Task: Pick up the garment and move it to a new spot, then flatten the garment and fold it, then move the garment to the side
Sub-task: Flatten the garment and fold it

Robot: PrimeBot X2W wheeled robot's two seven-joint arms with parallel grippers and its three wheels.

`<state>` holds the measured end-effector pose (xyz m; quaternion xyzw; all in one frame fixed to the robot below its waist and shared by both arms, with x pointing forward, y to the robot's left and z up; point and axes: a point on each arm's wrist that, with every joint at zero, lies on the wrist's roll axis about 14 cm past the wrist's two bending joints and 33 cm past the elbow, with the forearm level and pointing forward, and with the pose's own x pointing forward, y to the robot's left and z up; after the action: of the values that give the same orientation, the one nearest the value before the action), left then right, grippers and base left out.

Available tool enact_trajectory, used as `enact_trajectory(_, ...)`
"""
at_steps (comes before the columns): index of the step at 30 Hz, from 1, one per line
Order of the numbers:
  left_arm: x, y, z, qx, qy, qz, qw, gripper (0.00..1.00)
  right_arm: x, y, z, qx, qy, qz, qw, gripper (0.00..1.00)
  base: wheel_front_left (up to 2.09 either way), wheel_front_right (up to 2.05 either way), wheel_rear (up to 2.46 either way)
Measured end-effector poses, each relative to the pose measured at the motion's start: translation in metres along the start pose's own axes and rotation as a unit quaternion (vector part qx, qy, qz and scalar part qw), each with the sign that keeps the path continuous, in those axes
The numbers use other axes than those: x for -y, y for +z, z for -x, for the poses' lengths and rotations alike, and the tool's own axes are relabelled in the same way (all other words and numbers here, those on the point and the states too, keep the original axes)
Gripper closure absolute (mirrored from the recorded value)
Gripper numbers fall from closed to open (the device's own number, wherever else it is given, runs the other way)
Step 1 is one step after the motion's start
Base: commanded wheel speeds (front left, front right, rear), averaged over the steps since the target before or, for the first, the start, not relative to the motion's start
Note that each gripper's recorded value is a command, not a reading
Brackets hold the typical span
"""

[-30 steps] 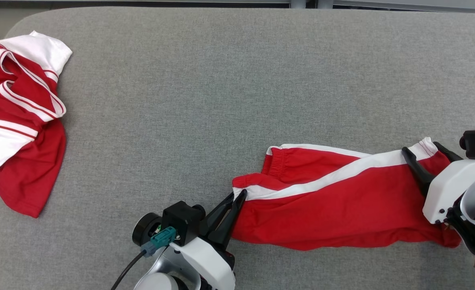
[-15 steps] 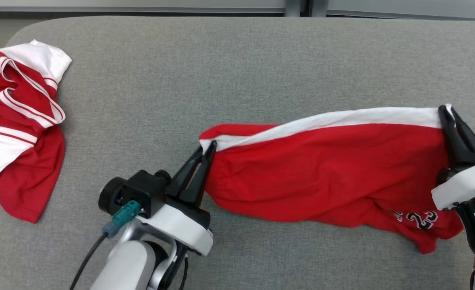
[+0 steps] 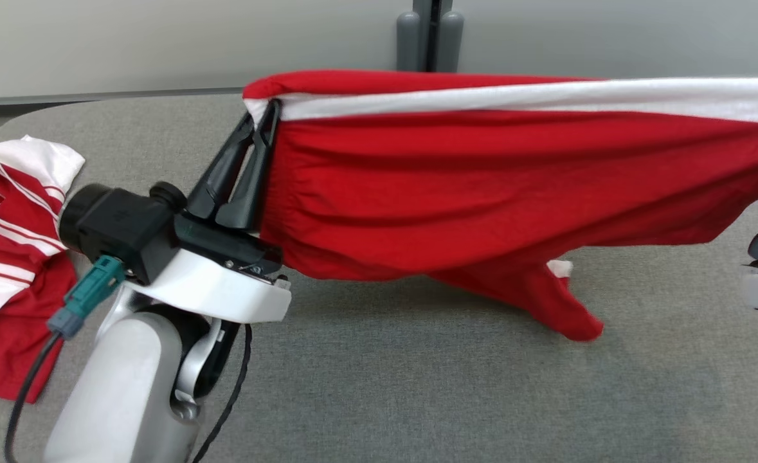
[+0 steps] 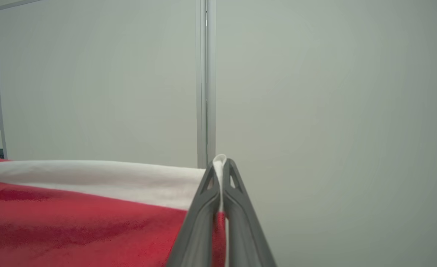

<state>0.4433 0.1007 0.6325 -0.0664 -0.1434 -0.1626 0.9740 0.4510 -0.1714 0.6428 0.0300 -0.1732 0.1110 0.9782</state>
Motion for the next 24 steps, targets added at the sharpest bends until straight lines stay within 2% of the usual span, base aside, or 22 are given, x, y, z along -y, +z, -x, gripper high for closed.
enact_trajectory(6, 0.007, 0.05, -0.014, 0.063, -0.017, -0.019, 0.998, 1.0, 0.012, 0.042, 0.002, 0.048, -0.01, 0.028, 0.998, 1.0, 0.0, 0.0, 0.0)
enact_trajectory(14, 0.008, 0.055, -0.03, 0.072, -0.023, -0.003, 0.997, 1.0, 0.013, 0.037, -0.01, 0.041, -0.007, 0.014, 0.999, 1.0, 0.0, 0.0, 0.0)
enact_trajectory(18, 0.003, 0.047, -0.05, 0.073, -0.023, 0.01, 0.997, 1.0, 0.015, 0.029, -0.031, 0.039, 0.0, -0.001, 0.999, 1.0, 0.0, 0.0, 0.0)
enact_trajectory(24, -0.008, 0.04, -0.1, 0.091, -0.027, 0.012, 0.995, 1.0, 0.015, 0.023, -0.09, 0.051, 0.027, -0.005, 0.998, 1.0, 0.0, 0.0, 0.0)
